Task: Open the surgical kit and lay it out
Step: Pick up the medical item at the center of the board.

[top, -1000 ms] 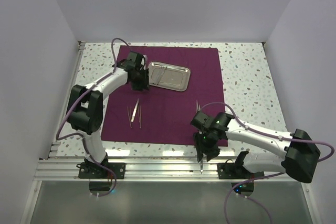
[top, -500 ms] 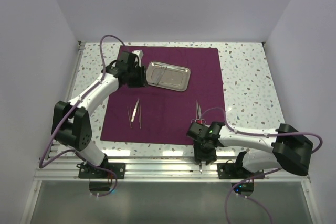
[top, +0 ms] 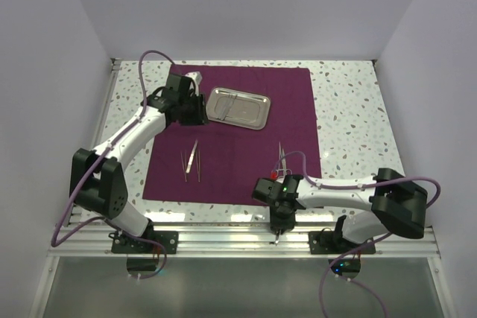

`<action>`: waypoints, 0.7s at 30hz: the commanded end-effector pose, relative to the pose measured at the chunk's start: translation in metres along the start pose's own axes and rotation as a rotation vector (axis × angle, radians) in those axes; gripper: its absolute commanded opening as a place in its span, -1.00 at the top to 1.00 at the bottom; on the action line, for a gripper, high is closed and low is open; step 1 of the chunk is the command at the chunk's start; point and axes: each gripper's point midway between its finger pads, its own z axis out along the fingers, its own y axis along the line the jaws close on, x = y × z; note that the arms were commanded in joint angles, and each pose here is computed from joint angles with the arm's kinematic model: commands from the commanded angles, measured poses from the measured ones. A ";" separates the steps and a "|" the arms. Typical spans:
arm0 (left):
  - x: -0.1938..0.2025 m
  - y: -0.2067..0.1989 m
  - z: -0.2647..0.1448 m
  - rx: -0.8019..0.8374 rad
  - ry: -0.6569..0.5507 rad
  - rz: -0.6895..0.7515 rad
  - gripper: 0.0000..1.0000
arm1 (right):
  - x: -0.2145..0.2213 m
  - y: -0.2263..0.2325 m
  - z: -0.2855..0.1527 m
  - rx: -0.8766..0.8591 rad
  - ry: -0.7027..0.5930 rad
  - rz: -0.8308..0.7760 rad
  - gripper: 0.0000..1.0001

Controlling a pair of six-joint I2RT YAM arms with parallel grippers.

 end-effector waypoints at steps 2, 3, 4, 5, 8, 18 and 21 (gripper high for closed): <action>0.002 -0.002 -0.015 0.016 -0.023 0.036 0.09 | -0.015 -0.025 0.053 0.112 -0.130 0.062 0.50; 0.003 -0.001 -0.015 0.014 -0.022 0.036 0.10 | -0.016 -0.031 0.057 0.146 -0.134 0.051 0.54; 0.006 0.000 -0.014 0.012 -0.016 0.037 0.09 | -0.017 -0.033 0.060 0.165 -0.134 0.045 0.59; 0.006 0.000 -0.014 0.012 -0.016 0.037 0.10 | -0.016 -0.035 0.063 0.178 -0.130 0.039 0.73; 0.008 0.002 -0.013 0.004 -0.011 0.038 0.10 | -0.016 -0.031 0.073 0.187 -0.113 0.011 1.00; 0.003 0.005 -0.013 -0.024 -0.014 0.037 0.11 | -0.074 0.004 -0.065 0.117 -0.380 -0.044 1.00; -0.002 0.003 -0.013 -0.023 -0.023 0.027 0.12 | -0.097 -0.006 -0.113 0.150 -0.470 -0.044 1.00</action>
